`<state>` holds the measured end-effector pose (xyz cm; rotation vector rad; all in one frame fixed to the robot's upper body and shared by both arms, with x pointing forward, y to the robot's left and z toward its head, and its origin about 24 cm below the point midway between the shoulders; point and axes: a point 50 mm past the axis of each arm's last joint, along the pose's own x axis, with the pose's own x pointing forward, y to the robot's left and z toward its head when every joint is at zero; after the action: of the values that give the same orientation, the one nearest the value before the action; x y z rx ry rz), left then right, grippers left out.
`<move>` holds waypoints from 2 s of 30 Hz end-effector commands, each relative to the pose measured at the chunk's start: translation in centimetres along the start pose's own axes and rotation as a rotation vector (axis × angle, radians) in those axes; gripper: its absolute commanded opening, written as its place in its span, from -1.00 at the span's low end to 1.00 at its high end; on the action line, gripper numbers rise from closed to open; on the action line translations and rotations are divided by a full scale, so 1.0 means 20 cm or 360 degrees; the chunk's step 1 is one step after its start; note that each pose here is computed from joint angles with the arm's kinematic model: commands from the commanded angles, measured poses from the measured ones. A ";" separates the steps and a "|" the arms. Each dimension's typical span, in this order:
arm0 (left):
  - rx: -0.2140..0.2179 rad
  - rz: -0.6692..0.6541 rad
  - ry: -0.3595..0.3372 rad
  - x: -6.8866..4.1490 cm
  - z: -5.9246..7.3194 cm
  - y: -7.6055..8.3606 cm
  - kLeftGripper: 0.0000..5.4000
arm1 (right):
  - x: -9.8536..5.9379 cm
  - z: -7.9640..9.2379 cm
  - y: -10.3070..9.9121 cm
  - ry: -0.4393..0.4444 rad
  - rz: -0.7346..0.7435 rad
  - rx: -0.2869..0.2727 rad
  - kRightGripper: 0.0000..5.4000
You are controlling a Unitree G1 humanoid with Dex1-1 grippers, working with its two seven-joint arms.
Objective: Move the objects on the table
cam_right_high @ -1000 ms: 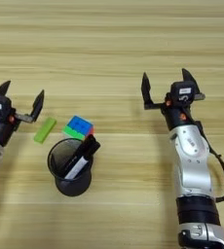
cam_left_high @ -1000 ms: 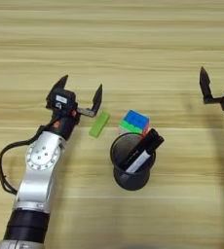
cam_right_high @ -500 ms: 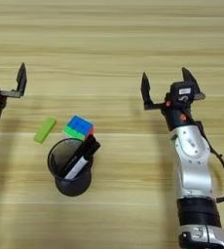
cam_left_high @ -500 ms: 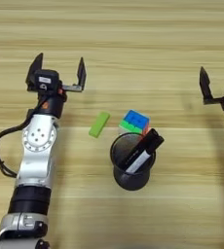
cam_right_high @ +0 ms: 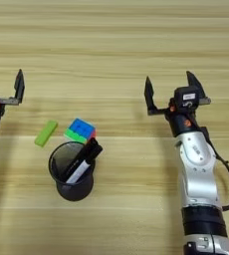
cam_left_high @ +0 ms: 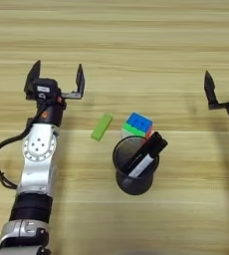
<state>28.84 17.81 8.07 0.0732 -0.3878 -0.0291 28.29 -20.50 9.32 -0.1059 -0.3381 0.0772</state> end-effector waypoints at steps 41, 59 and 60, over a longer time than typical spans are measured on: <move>-0.0010 0.0049 0.0121 -0.04 -0.08 0.02 0.99 | 0.00 0.18 0.07 -0.0238 0.0411 0.0010 1.00; -0.0011 0.0044 0.0112 -0.04 -0.07 -0.01 0.99 | -0.33 0.31 0.25 0.0218 0.2055 0.0453 1.00; -0.0011 0.0044 0.0112 -0.04 -0.07 -0.01 0.99 | -0.34 0.30 0.25 0.0254 0.2088 0.0439 1.00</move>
<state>28.53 17.89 6.29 0.0535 -0.3156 0.0034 20.16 -15.44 12.55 -0.0116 -0.1135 1.3547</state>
